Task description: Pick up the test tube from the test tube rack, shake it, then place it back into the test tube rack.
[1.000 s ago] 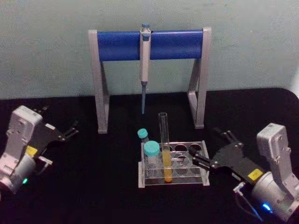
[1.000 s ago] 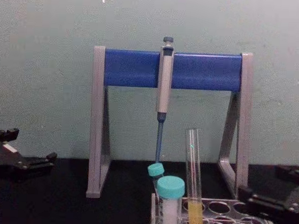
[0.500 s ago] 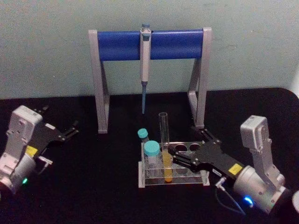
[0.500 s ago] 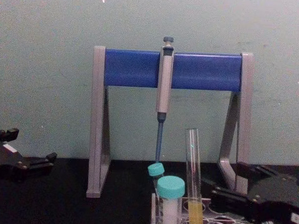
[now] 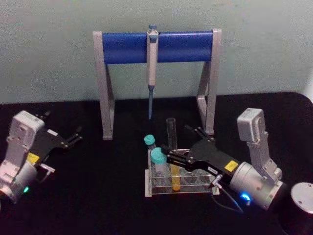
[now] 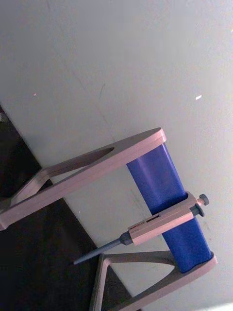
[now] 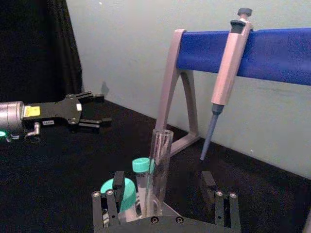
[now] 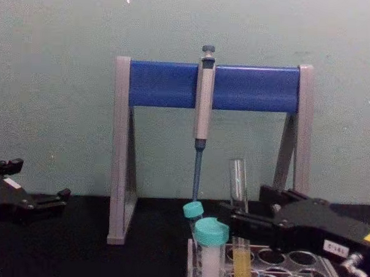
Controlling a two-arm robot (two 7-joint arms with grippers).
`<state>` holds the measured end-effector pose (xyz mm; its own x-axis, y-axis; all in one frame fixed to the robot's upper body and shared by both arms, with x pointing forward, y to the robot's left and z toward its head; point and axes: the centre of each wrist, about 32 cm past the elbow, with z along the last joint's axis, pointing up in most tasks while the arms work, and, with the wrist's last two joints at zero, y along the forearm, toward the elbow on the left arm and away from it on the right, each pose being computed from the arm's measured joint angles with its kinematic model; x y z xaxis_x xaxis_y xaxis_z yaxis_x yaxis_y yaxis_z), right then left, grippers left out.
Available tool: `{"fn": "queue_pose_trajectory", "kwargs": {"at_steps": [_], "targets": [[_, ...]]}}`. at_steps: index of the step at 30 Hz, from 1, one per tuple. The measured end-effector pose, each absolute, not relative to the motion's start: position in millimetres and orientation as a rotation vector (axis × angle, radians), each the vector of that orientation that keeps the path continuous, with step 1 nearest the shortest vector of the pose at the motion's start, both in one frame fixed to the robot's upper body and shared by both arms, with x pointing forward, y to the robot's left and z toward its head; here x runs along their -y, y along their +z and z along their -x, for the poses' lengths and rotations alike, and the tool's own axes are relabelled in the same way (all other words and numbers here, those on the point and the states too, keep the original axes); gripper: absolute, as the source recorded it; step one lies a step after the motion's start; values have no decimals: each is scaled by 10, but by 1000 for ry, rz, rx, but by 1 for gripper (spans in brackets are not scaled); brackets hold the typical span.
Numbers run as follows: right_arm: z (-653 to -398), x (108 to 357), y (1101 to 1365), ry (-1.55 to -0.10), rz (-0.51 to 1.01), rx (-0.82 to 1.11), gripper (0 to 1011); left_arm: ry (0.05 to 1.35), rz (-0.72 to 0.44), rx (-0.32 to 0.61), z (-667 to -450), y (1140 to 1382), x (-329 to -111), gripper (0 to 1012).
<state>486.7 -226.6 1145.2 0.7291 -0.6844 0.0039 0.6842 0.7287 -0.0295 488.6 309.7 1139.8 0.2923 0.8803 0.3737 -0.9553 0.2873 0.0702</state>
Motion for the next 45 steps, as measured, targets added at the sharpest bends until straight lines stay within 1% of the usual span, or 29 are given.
{"fn": "queue_pose_trajectory", "kwargs": {"at_steps": [18, 45], "targets": [[-5007, 2168, 11477, -716, 24, -30, 1000, 1248, -304, 285, -4886, 11398, -3097, 1001], [-5030, 2158, 11471, -710, 25, -42, 1000, 1248, -304, 285, -4886, 11398, -3097, 1001]]}}
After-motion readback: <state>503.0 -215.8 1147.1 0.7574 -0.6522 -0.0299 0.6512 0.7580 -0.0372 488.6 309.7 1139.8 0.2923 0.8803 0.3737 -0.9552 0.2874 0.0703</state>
